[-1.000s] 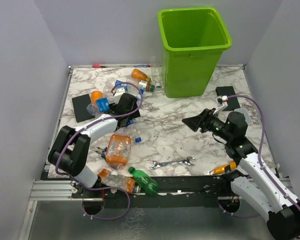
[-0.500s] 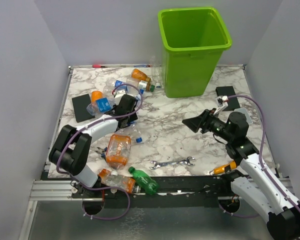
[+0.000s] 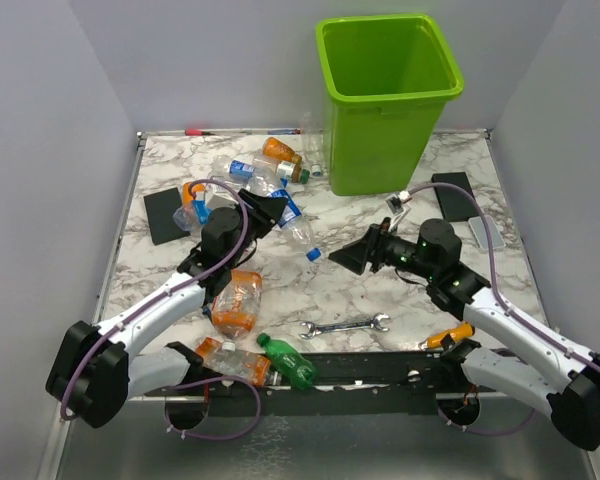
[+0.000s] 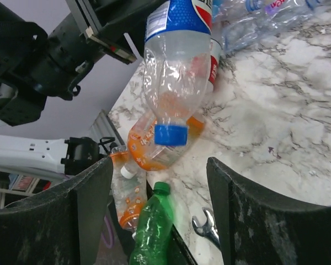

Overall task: Put the plastic bottles in the bin
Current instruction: Pick up the plastic bottle at the center of the board.

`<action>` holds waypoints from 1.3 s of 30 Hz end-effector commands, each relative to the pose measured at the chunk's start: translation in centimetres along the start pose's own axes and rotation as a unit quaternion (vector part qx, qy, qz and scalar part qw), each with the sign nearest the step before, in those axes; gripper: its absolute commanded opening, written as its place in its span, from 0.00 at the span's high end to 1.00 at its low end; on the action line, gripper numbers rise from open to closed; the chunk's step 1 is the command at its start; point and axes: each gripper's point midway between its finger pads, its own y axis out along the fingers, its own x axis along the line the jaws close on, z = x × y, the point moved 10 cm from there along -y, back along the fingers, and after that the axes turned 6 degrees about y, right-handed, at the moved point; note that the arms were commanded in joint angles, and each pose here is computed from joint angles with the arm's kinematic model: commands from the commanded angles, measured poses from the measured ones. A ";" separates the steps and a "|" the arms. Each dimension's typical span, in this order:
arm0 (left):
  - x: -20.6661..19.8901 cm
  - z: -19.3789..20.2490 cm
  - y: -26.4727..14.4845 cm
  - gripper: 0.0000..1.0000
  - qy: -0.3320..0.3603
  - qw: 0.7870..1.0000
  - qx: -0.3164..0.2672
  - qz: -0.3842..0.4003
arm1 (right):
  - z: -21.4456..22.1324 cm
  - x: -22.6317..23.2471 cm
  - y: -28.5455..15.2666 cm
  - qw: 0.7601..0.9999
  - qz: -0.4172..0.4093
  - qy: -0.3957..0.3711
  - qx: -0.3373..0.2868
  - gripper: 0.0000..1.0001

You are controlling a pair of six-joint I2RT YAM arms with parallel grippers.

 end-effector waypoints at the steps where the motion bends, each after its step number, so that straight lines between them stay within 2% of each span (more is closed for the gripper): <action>1: -3.0 -0.1 -1.4 0.69 -0.081 0.992 -0.030 0.097 | -1.7 2.0 2.2 0.998 -0.032 0.004 -0.053 0.27; 8: -3.6 -0.5 -2.5 0.69 -0.081 0.988 -0.054 0.116 | -2.0 3.3 4.9 0.999 -0.041 0.001 -0.016 0.26; 15: -3.8 -0.9 -2.8 0.69 -0.077 0.987 -0.070 0.121 | -1.1 3.5 5.4 0.999 -0.036 0.008 0.008 0.35; 19: -3.7 -1.0 -2.8 0.69 -0.076 0.987 -0.074 0.121 | -0.8 3.6 5.2 0.999 -0.039 0.010 0.023 0.49; 23: -3.9 -0.9 -2.8 0.68 -0.073 0.987 -0.069 0.126 | -0.8 3.6 5.3 0.999 -0.034 0.012 0.028 0.76; 24: -3.9 -0.9 -2.8 0.66 -0.070 0.987 -0.069 0.126 | -0.8 3.7 5.3 0.999 -0.034 0.012 0.030 0.84; 25: -3.8 -0.9 -2.9 0.59 -0.066 0.987 -0.070 0.127 | -0.8 3.7 5.3 0.999 -0.031 0.012 0.033 0.93; 26: -3.8 -1.0 -3.0 0.44 -0.058 0.987 -0.072 0.128 | -0.9 3.8 5.2 0.999 -0.025 0.009 0.034 0.99; 27: -3.8 -1.1 -3.1 0.36 -0.046 0.988 -0.074 0.130 | -1.0 3.8 5.0 0.999 -0.018 0.005 0.035 1.00; 28: -3.9 -1.2 -3.3 0.22 -0.032 0.988 -0.077 0.130 | -1.2 3.9 4.7 0.999 -0.010 -0.003 0.036 1.00; 29: -3.9 -1.4 -3.4 0.10 -0.013 0.989 -0.081 0.126 | -1.4 4.1 4.3 0.999 -0.001 -0.009 0.032 1.00; 30: -3.9 -1.6 -3.6 0.02 0.011 0.989 -0.085 0.124 | -1.8 4.4 3.6 0.999 0.009 -0.016 0.028 1.00; 34: -3.6 -3.3 -4.7 0.01 0.166 0.975 -0.117 0.094 | -3.0 5.3 0.9 0.995 0.079 -0.051 0.044 1.00; 35: -3.5 -3.8 -5.1 0.01 0.215 0.964 -0.126 0.092 | -3.0 5.4 0.1 0.992 0.098 -0.054 0.056 1.00; 37: -3.4 -4.5 -6.0 0.01 0.327 0.930 -0.134 0.104 | -3.1 5.8 -1.2 0.989 0.117 -0.053 0.078 1.00; 39: -3.1 -4.9 -6.6 0.01 0.446 0.877 -0.126 0.127 | -3.0 6.3 -2.3 0.986 0.125 -0.046 0.103 1.00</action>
